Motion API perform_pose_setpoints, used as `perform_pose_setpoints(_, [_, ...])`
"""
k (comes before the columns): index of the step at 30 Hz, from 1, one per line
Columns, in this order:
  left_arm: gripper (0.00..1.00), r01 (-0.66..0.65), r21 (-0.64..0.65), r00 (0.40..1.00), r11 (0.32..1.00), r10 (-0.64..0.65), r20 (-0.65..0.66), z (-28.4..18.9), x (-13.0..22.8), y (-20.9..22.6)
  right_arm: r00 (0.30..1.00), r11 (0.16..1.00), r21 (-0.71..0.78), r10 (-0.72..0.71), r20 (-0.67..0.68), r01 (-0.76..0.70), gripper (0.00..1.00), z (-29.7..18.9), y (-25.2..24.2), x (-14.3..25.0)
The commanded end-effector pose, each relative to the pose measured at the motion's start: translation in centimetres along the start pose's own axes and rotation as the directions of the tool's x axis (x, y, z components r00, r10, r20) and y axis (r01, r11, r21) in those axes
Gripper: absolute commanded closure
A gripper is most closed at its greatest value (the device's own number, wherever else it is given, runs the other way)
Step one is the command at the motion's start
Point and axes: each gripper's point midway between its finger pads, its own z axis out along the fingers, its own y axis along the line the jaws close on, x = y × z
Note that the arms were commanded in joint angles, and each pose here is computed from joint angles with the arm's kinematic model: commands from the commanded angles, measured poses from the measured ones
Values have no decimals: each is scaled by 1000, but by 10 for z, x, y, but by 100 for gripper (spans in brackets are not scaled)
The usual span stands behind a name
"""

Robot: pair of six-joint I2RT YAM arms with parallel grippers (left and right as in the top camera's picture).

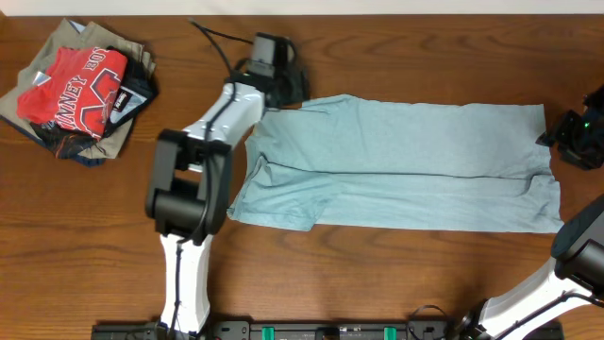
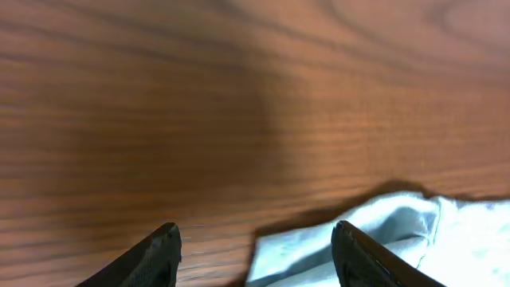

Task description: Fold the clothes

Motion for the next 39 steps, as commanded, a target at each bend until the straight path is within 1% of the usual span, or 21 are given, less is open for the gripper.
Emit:
perform_pose_setpoints(1, [37, -23, 22, 1000, 1000, 23, -7, 9, 3, -9, 1000, 1000, -10, -26, 3, 26, 44, -2, 6, -1])
perform_pose_setpoints(6, [38, -25, 12, 998, 1000, 25, -60, 24, 23, -8, 1000, 1000, -10, -24, -11, 24, 45, -2, 6, 3])
perform_pose_setpoints(10, [40, -33, 4, 993, 999, 34, -111, 27, 40, -13, 1000, 1000, -9, -23, -14, 23, 45, -2, 6, 4])
perform_pose_setpoints(15, [49, -48, -3, 986, 999, 46, -157, 27, 55, -19, 1000, 1000, -9, -23, -14, 23, 45, -2, 6, 3])
perform_pose_setpoints(18, [56, -51, 1, 989, 999, 51, -142, 28, 51, -20, 1000, 1000, -9, -23, -14, 23, 45, -2, 6, 3])
perform_pose_setpoints(21, [72, -54, 6, 991, 999, 54, -119, 29, 46, -22, 1000, 1000, -9, -23, -14, 23, 45, -2, 6, 3])
perform_pose_setpoints(23, [80, -56, 7, 993, 998, 57, -105, 29, 43, -23, 1000, 1000, -9, -23, -13, 23, 45, -2, 6, 3])
perform_pose_setpoints(25, [81, -58, 11, 994, 998, 59, -96, 29, 40, -24, 1000, 1000, -9, -23, -13, 23, 45, -2, 6, 3])
perform_pose_setpoints(26, [85, -59, 14, 994, 998, 60, -88, 29, 38, -24, 1000, 1000, -9, -23, -13, 23, 46, -2, 6, 3])
perform_pose_setpoints(30, [94, -63, 29, 997, 998, 64, -47, 28, 26, -28, 1000, 1000, -9, -23, -14, 23, 45, -2, 6, 3])
perform_pose_setpoints(36, [94, -64, 44, 998, 997, 64, 12, 14, 0, -34, 1000, 1000, -9, -23, -13, 23, 46, -2, 6, 3])
perform_pose_setpoints(39, [94, -67, 49, 998, 997, 66, 25, 7, -6, -38, 1000, 1000, -9, -23, -12, 23, 46, -2, 6, 3])
